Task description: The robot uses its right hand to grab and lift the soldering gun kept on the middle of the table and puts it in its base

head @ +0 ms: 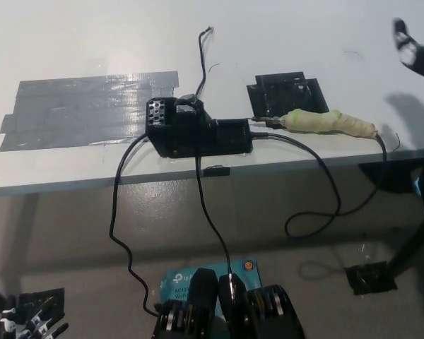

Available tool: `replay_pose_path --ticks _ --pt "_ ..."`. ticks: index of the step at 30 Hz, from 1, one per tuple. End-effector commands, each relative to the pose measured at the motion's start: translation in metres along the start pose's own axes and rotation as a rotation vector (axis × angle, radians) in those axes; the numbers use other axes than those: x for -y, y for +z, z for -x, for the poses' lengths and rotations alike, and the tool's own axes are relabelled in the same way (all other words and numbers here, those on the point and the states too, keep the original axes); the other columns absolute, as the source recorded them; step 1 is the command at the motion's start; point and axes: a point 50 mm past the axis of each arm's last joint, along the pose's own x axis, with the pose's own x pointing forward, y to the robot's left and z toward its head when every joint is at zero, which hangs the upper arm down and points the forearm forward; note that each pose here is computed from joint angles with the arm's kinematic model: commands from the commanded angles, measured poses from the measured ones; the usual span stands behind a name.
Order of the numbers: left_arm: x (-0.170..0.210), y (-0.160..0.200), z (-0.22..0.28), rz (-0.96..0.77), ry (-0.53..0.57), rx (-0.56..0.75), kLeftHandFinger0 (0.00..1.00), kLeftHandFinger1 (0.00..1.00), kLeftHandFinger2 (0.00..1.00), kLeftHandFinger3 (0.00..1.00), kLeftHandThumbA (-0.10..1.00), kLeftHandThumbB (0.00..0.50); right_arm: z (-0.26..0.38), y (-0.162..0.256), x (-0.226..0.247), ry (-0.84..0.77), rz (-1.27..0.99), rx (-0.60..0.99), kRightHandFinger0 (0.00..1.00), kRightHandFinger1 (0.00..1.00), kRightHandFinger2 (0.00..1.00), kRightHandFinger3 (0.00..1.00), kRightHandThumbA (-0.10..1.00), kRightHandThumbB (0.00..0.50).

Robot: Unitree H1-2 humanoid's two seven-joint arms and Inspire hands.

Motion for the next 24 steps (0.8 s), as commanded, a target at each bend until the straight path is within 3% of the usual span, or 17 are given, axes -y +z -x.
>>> replay_pose_path --ticks 1,2,3,5,7,9,13,15,18,20,21,23,24 --pt "0.000 0.008 0.007 0.022 -0.026 0.026 1.00 1.00 1.00 1.00 1.00 0.334 -0.019 -0.010 0.007 0.091 0.089 -0.104 1.00 1.00 1.00 1.00 0.20 0.266" --pt "0.000 0.008 0.007 0.022 -0.027 0.025 1.00 1.00 1.00 1.00 1.00 0.349 -0.019 -0.010 0.007 0.092 0.091 -0.106 1.00 1.00 1.00 1.00 0.19 0.266" --pt "-0.001 0.008 0.006 0.024 -0.022 0.020 1.00 1.00 1.00 1.00 1.00 0.307 -0.026 -0.014 0.004 0.119 0.108 -0.133 1.00 1.00 1.00 1.00 0.18 0.269" --pt "-0.001 0.009 0.005 0.018 -0.016 0.018 1.00 1.00 1.00 1.00 1.00 0.346 -0.036 -0.019 -0.001 0.157 0.129 -0.168 1.00 1.00 1.00 1.00 0.17 0.268" --pt "-0.003 0.008 0.004 0.012 -0.013 0.008 1.00 1.00 1.00 1.00 1.00 0.326 -0.044 -0.023 -0.011 0.219 0.155 -0.208 1.00 1.00 1.00 1.00 0.19 0.259" --pt "-0.004 0.008 0.003 0.007 -0.016 0.006 1.00 1.00 1.00 1.00 1.00 0.338 -0.047 -0.024 -0.018 0.242 0.176 -0.217 1.00 1.00 1.00 1.00 0.20 0.271" --pt "-0.006 0.006 0.003 0.003 -0.014 -0.010 1.00 1.00 1.00 1.00 1.00 0.315 -0.054 -0.025 -0.044 0.368 0.380 -0.225 1.00 1.00 1.00 1.00 0.28 0.257" --pt "-0.007 0.003 0.003 -0.008 -0.006 -0.023 1.00 1.00 1.00 1.00 1.00 0.325 -0.055 -0.027 -0.059 0.406 0.422 -0.236 1.00 1.00 1.00 1.00 0.26 0.274" --pt "-0.007 0.003 0.002 -0.028 0.008 -0.033 1.00 1.00 1.00 1.00 1.00 0.358 -0.060 -0.026 -0.071 0.430 0.413 -0.273 1.00 1.00 1.00 1.00 0.29 0.258" --pt "-0.008 0.002 0.002 -0.037 0.012 -0.034 1.00 1.00 1.00 1.00 1.00 0.328 -0.062 -0.024 -0.071 0.443 0.395 -0.299 1.00 1.00 1.00 1.00 0.38 0.278" --pt "-0.007 0.003 0.001 -0.047 0.007 -0.035 1.00 1.00 1.00 1.00 1.00 0.309 -0.064 -0.023 -0.070 0.445 0.397 -0.320 1.00 1.00 1.00 1.00 0.47 0.326" --pt "-0.007 0.004 0.000 -0.058 0.000 -0.036 1.00 1.00 1.00 1.00 1.00 0.319 -0.067 -0.024 -0.068 0.453 0.377 -0.343 1.00 1.00 1.00 1.00 0.52 0.359" --pt "-0.008 0.004 -0.001 -0.039 -0.006 -0.036 1.00 1.00 1.00 1.00 1.00 0.316 -0.068 -0.024 -0.067 0.458 0.412 -0.358 1.00 1.00 1.00 1.00 0.61 0.391"
